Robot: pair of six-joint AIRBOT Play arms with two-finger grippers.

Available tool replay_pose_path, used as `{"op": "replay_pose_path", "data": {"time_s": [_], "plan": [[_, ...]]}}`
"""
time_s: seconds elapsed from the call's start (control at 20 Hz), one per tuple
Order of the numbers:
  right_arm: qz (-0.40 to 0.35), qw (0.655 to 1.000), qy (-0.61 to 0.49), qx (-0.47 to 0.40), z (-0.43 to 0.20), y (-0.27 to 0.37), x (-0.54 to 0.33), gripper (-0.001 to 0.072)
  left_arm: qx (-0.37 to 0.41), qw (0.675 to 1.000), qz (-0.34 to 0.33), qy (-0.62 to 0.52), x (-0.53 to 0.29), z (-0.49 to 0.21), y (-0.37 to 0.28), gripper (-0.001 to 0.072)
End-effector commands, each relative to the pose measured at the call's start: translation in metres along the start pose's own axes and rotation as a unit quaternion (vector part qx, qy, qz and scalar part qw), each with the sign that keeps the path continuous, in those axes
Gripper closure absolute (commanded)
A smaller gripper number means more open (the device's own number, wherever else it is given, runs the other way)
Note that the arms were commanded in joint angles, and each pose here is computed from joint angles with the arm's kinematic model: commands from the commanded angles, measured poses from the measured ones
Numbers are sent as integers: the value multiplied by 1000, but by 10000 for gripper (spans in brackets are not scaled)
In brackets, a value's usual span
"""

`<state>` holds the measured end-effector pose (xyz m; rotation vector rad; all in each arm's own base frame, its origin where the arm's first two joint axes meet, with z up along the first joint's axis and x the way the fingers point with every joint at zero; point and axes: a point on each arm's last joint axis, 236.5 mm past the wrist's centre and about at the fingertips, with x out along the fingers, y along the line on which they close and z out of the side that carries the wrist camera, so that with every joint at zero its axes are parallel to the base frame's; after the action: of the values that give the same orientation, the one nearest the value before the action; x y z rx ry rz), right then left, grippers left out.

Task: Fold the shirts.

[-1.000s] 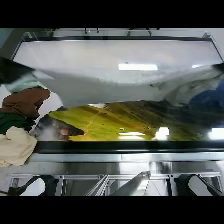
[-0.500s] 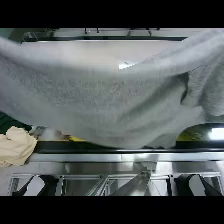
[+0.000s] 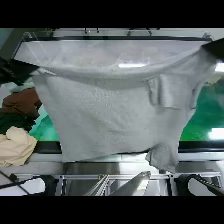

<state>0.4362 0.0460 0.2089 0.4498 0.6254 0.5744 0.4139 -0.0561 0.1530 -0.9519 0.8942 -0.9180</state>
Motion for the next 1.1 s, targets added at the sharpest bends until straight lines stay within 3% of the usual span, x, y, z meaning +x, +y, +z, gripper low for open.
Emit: {"op": "replay_pose_path", "data": {"time_s": [0.0, 0.2, 0.5, 0.7, 1.05], "plan": [[-34, 995, 72, 61, -62, -87, 91, 696, -80, 995, 40, 46, 40, 3, 108, 691], [-27, 990, 44, 130, -84, -147, 146, 696, -109, 991, 47, 55, 74, 26, 170, 691], [-15, 990, -12, 141, -67, -179, 159, 695, -51, 995, 64, 60, 110, 61, 192, 692], [-24, 992, 29, 118, -87, -192, 146, 695, -47, 972, 175, 151, 99, 25, 232, 702], [-77, 985, 116, 99, -131, -222, 125, 696, -74, 954, 211, 199, 89, 2, 239, 702]]}}
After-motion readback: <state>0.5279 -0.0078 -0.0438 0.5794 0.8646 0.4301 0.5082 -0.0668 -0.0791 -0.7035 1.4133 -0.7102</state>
